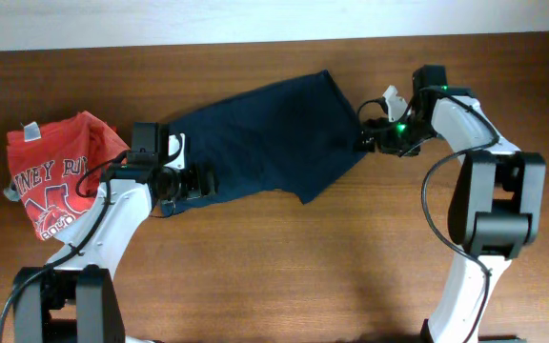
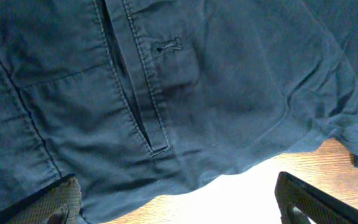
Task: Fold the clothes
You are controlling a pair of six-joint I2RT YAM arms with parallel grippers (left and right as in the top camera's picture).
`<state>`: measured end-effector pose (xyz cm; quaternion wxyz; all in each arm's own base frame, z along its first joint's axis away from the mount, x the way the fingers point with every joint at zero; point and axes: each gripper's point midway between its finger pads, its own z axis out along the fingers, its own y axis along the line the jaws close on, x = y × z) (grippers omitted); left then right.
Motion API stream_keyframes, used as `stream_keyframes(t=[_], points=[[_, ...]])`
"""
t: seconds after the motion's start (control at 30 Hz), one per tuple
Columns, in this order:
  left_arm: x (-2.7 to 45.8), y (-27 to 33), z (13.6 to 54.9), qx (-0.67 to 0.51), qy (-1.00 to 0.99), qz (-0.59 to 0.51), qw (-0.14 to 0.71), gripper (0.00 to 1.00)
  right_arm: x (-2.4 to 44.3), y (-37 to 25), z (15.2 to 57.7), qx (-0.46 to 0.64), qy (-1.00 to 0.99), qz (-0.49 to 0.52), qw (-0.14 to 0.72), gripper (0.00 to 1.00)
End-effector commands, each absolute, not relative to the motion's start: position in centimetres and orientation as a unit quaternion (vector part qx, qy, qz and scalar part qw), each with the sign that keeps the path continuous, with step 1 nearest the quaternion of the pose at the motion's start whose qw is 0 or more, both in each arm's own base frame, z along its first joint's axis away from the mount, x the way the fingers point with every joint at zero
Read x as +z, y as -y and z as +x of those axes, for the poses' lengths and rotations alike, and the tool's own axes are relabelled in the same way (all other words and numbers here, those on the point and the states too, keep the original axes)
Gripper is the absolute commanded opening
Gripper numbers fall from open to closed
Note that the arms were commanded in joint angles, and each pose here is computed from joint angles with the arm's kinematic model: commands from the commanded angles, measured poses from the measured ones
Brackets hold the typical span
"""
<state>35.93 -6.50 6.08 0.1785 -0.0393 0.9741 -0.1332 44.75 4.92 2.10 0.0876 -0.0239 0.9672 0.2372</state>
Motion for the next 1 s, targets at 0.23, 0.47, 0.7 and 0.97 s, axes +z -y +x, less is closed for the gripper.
stream_keyframes(t=[0.23, 0.47, 0.7, 0.97], points=[[6.7, 6.3, 36.3, -0.124, -0.973, -0.031, 0.192, 0.99, 0.0, -8.4, 45.1, 0.271, -0.958, -0.045, 0.081, 0.86], [6.7, 6.3, 36.2, -0.124, -0.973, -0.031, 0.191, 0.99, -1.2, -7.2, 45.3, 0.219, -0.973, -0.006, 0.07, 0.04], [6.4, 6.3, 35.6, -0.123, -0.976, -0.033, 0.176, 0.99, -2.4, -1.5, 40.4, 0.133, -0.989, 0.049, -0.032, 0.04], [5.9, 6.2, 34.3, -0.12, -0.981, -0.036, 0.148, 0.99, -1.7, 4.3, 33.8, 0.06, -0.98, 0.104, -0.159, 0.04]])
